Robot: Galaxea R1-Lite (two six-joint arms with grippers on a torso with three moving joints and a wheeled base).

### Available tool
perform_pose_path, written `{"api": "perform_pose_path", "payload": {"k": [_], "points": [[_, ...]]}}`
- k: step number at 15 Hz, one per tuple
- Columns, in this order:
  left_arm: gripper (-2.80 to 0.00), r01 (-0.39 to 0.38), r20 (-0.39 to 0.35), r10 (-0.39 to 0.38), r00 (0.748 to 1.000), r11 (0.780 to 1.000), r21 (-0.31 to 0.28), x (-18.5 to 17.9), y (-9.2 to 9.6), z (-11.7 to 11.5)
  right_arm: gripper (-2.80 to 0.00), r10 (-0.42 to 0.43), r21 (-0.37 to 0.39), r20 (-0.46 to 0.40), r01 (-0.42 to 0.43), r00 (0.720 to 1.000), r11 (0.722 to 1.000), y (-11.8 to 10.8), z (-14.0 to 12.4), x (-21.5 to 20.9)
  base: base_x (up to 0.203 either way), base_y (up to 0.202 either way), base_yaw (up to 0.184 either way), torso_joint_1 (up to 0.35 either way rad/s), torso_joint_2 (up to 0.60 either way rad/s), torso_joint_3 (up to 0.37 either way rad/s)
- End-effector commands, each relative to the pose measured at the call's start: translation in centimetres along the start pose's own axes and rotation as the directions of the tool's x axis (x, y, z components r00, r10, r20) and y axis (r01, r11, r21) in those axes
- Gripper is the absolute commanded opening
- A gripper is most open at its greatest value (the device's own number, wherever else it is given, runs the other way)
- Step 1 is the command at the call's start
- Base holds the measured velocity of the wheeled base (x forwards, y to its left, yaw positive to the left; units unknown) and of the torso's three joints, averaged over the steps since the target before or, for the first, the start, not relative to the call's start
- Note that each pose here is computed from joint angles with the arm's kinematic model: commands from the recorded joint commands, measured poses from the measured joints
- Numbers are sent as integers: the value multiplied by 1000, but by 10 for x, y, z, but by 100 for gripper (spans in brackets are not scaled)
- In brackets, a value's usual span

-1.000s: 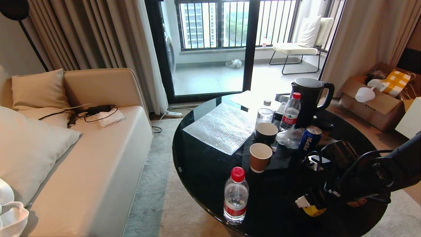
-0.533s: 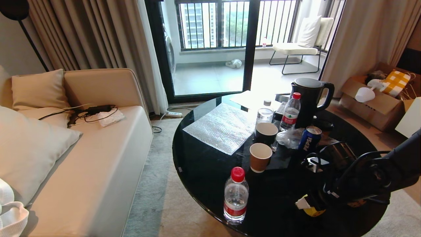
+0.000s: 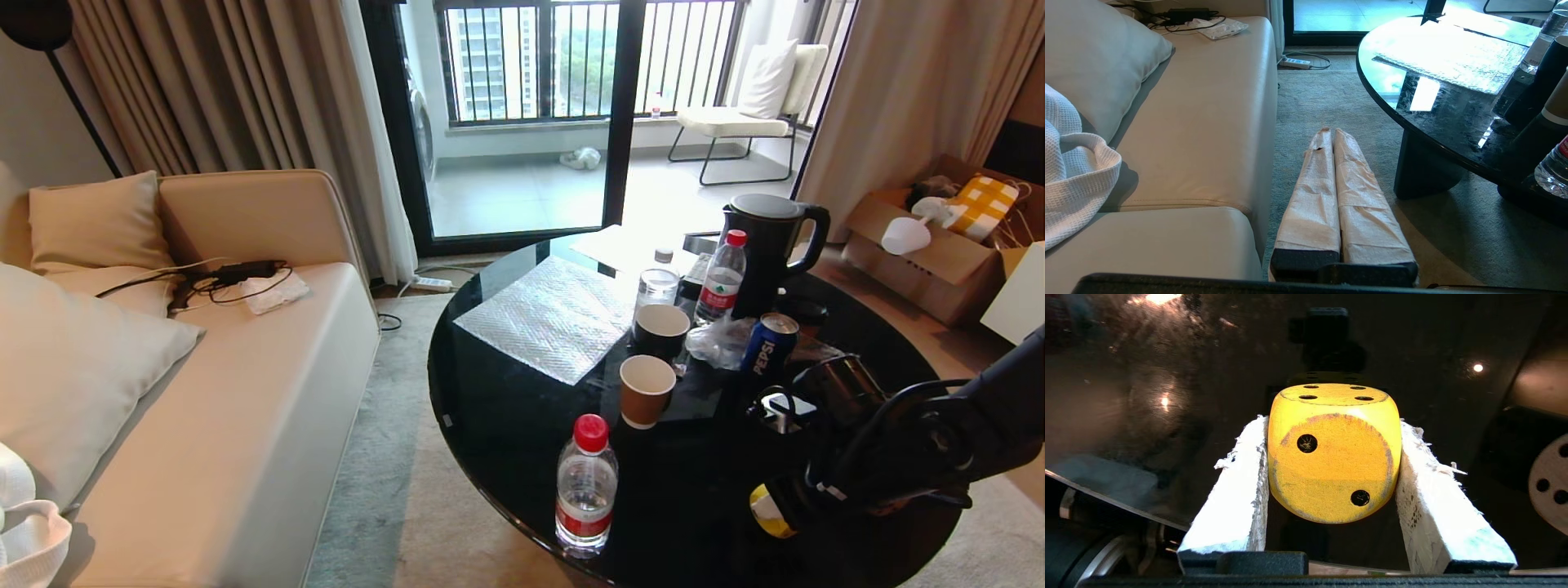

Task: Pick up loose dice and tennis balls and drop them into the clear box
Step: Pick up toys out of the box, then put the toys in the box

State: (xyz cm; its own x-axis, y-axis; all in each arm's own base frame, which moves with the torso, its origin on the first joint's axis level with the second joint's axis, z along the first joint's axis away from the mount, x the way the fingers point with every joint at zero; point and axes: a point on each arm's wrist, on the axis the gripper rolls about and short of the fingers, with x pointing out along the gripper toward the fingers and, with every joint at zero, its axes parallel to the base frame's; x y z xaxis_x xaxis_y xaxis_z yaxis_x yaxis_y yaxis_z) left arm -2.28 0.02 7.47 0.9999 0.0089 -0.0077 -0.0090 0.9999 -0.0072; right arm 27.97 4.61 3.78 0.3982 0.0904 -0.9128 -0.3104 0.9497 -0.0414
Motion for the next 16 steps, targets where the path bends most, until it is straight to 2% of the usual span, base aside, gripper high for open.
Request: {"api": "perform_pose_path", "payload": {"k": [1, 5, 8, 10, 12, 16], "points": [[-280, 0, -1, 0, 1000, 1000, 0, 0, 0, 0, -280, -4, -3, 11, 4, 1000, 1000, 0, -1, -5, 0, 0, 0, 0, 0, 0], [-280, 0, 0, 0, 1000, 1000, 0, 0, 0, 0, -280, -27, 4, 126, 27, 992, 1000, 0, 2, -38, 0, 0, 0, 0, 0, 0], [-280, 0, 0, 0, 1000, 1000, 0, 0, 0, 0, -280, -59, 58, 288, 44, 956, 997, 1, -7, -91, 0, 0, 0, 0, 0, 0], [-280, 0, 0, 0, 1000, 1000, 0, 0, 0, 0, -280, -90, 100, 397, 54, 913, 994, 4, -26, -129, 0, 0, 0, 0, 0, 0], [-280, 0, 0, 0, 1000, 1000, 0, 0, 0, 0, -280, -141, 135, 488, 85, 862, 987, 10, -59, -160, 0, 0, 0, 0, 0, 0], [-280, 0, 0, 0, 1000, 1000, 0, 0, 0, 0, -280, -215, 192, 643, 117, 735, 974, 25, -142, -207, 0, 0, 0, 0, 0, 0]]}}
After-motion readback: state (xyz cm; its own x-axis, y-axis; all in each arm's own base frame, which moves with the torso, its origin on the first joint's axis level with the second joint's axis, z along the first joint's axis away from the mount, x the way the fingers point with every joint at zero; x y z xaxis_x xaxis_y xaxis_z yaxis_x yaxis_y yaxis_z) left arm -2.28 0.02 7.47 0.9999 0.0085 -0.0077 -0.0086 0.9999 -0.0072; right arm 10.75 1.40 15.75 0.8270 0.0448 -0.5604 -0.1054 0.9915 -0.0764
